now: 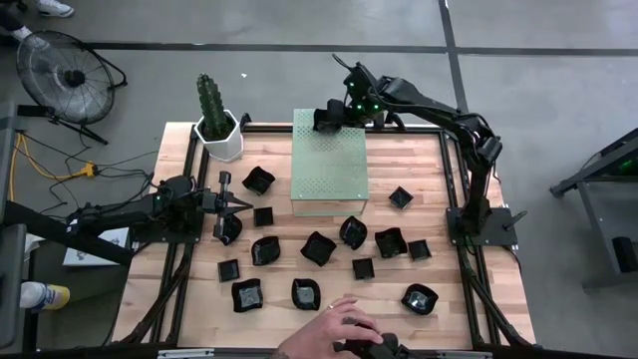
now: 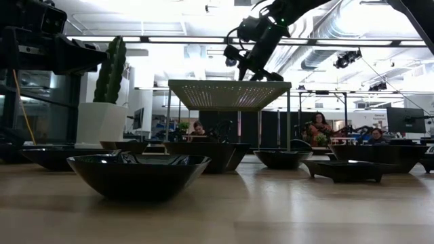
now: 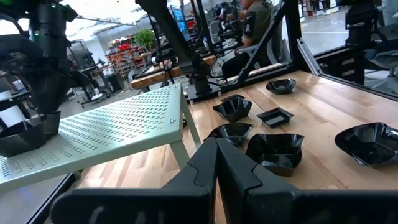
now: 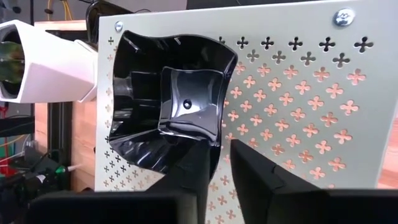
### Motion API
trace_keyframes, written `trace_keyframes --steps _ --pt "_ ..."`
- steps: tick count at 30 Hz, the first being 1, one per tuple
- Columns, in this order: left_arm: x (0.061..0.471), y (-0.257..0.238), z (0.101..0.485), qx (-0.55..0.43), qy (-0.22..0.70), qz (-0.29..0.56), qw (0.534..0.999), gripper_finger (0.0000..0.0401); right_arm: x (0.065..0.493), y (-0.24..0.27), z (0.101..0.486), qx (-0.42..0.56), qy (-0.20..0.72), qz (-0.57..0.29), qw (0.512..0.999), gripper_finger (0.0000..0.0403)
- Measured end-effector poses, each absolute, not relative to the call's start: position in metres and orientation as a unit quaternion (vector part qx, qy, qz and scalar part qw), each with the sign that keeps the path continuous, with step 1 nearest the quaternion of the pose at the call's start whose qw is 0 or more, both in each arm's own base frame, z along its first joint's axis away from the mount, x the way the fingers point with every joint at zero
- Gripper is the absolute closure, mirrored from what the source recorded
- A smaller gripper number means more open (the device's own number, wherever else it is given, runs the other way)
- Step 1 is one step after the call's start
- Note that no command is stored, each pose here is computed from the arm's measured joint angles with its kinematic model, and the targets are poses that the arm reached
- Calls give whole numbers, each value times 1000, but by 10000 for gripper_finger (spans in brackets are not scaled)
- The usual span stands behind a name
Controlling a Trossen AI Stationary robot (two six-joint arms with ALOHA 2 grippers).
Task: Pick & Place Mini shaped plates
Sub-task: Stack the black distorted square plate on top of the black distorted square plate on the shelf
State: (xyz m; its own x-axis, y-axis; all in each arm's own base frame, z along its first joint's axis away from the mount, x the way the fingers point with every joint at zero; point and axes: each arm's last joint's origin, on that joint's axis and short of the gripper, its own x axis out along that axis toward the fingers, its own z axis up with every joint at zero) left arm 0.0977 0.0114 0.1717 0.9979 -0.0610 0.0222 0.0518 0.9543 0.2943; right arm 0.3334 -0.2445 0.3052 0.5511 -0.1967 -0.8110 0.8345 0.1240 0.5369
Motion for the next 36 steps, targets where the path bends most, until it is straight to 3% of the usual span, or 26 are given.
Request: trace_keyframes --steps 10,18,25,36 --pt "98 11 172 148 -15 -28 988 398 327 -240 319 507 299 -352 728 283" --pt "98 11 172 148 -15 -28 988 398 302 -211 349 442 354 -324 758 272" --pt "98 11 172 148 -15 -28 988 398 275 -181 364 395 441 -317 741 273" --pt "98 11 172 148 -15 -28 988 398 238 -117 391 279 523 -386 707 272"
